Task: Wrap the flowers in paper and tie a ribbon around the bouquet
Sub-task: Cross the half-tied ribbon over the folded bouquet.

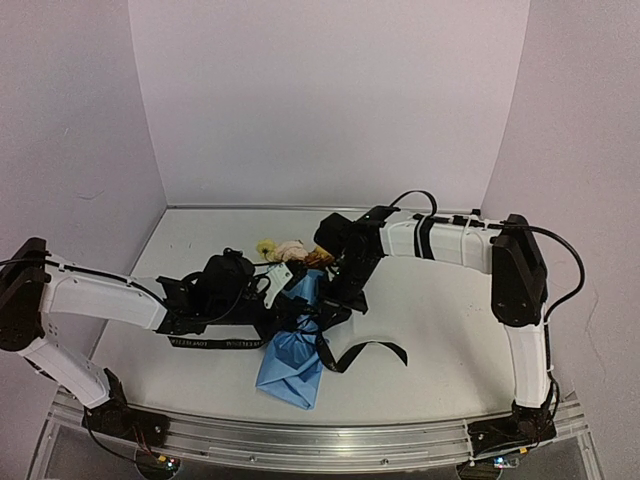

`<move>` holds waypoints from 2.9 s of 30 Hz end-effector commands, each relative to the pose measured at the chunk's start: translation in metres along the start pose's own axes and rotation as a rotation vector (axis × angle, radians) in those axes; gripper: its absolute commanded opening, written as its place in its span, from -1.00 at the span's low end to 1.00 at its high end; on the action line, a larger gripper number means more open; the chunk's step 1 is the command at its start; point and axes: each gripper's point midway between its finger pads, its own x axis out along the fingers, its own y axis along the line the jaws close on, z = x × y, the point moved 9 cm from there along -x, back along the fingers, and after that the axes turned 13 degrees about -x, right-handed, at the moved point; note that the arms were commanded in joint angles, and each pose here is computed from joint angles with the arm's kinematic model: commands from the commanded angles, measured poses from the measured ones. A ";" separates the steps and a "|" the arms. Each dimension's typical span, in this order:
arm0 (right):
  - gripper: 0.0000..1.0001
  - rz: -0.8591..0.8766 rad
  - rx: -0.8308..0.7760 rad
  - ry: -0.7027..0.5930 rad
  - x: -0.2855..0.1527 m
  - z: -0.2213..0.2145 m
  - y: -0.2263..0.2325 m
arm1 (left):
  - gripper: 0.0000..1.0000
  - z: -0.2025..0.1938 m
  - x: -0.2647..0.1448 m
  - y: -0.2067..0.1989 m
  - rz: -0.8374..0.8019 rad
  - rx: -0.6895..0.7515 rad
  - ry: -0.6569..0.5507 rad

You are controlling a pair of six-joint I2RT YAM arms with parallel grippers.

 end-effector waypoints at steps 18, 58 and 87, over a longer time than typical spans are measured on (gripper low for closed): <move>-1.00 0.081 0.193 -0.122 0.038 0.028 0.002 | -0.84 0.004 -0.034 -0.009 -0.143 -0.092 -0.188; -1.00 -0.023 -0.134 -0.218 -0.002 0.027 -0.002 | -0.01 0.054 -0.014 0.097 0.124 -0.572 -0.122; -1.00 0.047 -0.185 -0.209 -0.014 0.011 0.011 | -0.26 0.036 0.031 0.079 -0.238 -0.565 0.308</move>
